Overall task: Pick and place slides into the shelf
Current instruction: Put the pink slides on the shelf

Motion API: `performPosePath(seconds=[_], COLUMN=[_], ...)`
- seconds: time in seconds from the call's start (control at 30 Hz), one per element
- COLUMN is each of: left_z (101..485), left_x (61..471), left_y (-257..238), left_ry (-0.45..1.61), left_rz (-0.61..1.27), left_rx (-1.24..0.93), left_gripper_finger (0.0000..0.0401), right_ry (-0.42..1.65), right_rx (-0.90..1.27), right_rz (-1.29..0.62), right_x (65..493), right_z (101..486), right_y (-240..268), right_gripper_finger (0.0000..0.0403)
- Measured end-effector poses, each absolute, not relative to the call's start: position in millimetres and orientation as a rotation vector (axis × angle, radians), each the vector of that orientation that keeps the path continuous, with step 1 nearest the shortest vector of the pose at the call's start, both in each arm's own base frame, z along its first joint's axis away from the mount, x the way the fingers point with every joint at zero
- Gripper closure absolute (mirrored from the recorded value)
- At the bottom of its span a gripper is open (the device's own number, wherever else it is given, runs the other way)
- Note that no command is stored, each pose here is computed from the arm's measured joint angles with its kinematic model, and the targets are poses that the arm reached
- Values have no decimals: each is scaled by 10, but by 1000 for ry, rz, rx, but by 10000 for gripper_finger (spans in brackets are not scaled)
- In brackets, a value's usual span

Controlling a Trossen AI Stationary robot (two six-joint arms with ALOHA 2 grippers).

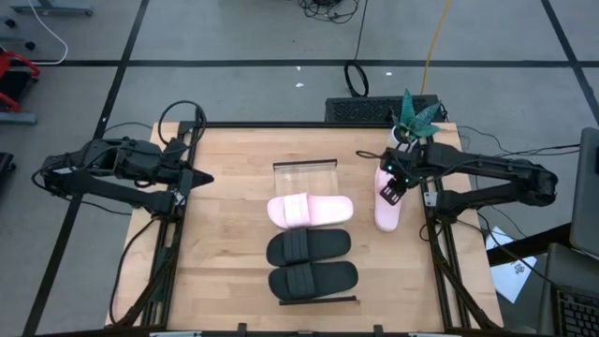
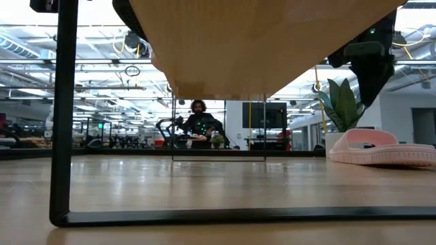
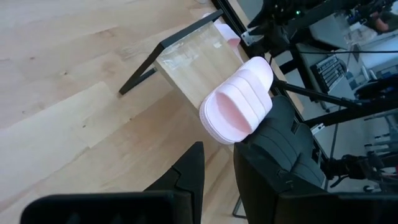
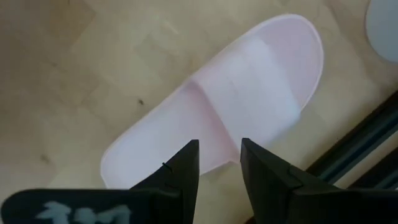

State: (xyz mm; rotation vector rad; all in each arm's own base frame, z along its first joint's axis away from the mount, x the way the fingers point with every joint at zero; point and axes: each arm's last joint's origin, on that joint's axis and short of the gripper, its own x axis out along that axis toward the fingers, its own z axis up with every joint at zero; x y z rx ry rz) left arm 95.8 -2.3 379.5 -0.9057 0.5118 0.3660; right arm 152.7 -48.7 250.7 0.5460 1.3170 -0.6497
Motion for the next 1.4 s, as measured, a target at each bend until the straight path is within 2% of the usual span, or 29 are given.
performPosePath(seconds=[0.17, 0.5, 0.8, 1.0, 1.4], left_z=[3795, 3794, 3795, 3795, 3795], left_x=[958, 959, 958, 958, 958], left_y=[-23, -26, -26, -26, -26], left_ry=[511, 513, 507, 506, 505], left_rz=[367, 366, 376, 378, 379], left_rx=[-910, -942, -975, -983, -986], left_gripper_finger=[318, 318, 318, 318, 318], right_ry=[1295, 1240, 1311, 1301, 1446], right_rx=[589, 756, 749, 663, 362], right_rz=[-652, -508, -486, -443, -212], right_x=[1494, 1333, 1343, 1460, 1600], right_z=[2511, 2494, 2378, 2333, 2196], right_y=[-632, -997, -1149, -1177, -1143], right_gripper_finger=[293, 293, 293, 293, 293])
